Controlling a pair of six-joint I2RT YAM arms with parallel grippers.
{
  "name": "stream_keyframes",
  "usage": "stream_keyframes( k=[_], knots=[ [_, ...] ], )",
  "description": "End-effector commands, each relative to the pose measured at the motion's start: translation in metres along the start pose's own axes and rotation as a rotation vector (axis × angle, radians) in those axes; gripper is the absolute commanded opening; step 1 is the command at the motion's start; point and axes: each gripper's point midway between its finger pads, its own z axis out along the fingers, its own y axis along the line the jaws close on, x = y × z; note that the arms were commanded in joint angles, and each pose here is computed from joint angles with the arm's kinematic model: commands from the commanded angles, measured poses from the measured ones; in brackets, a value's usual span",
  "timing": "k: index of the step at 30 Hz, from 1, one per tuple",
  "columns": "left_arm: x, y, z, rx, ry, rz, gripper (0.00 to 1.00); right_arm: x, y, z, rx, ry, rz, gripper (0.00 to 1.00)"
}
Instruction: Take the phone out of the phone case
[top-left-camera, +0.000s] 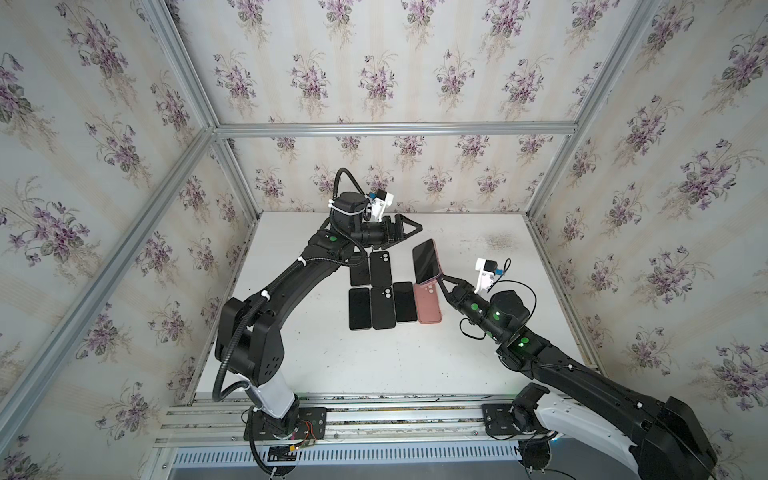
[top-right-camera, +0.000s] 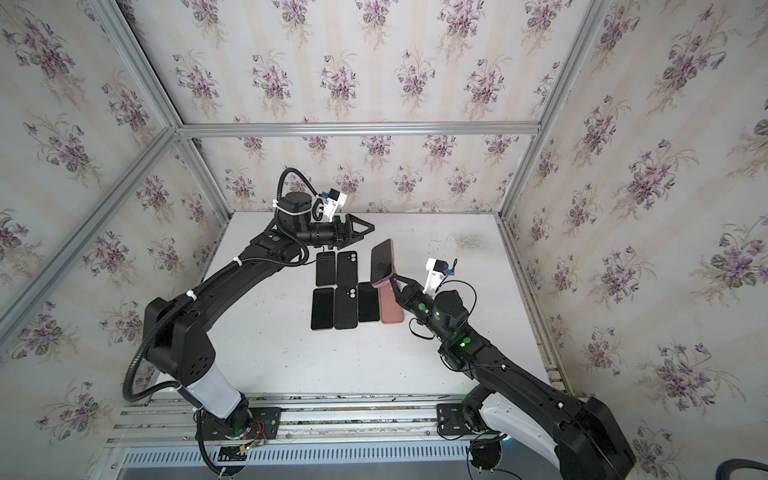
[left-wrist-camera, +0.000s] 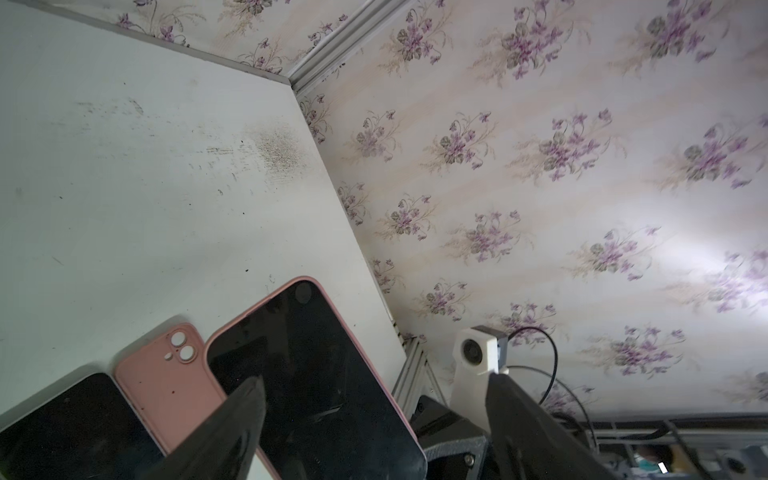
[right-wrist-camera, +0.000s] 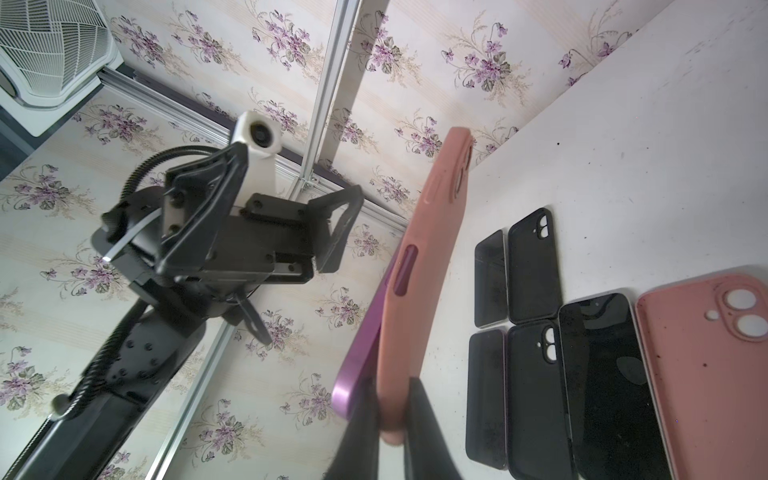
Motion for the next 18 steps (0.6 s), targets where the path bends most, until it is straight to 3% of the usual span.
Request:
stream_keyframes(
  k=[1,8,18],
  knots=[
    [0.027,0.004,-0.008,-0.107,0.092,0.213,0.85,-0.014,0.021,-0.001,-0.080,-0.052,0.016,0.00],
    [0.069,-0.025,-0.005,-0.151,0.224,0.521,0.84,-0.013,0.020,0.002,-0.078,-0.041,0.027,0.00],
    [0.092,-0.012,0.012,-0.312,0.330,0.671,0.79,-0.013,0.024,0.005,-0.088,-0.030,0.030,0.00]
  ],
)
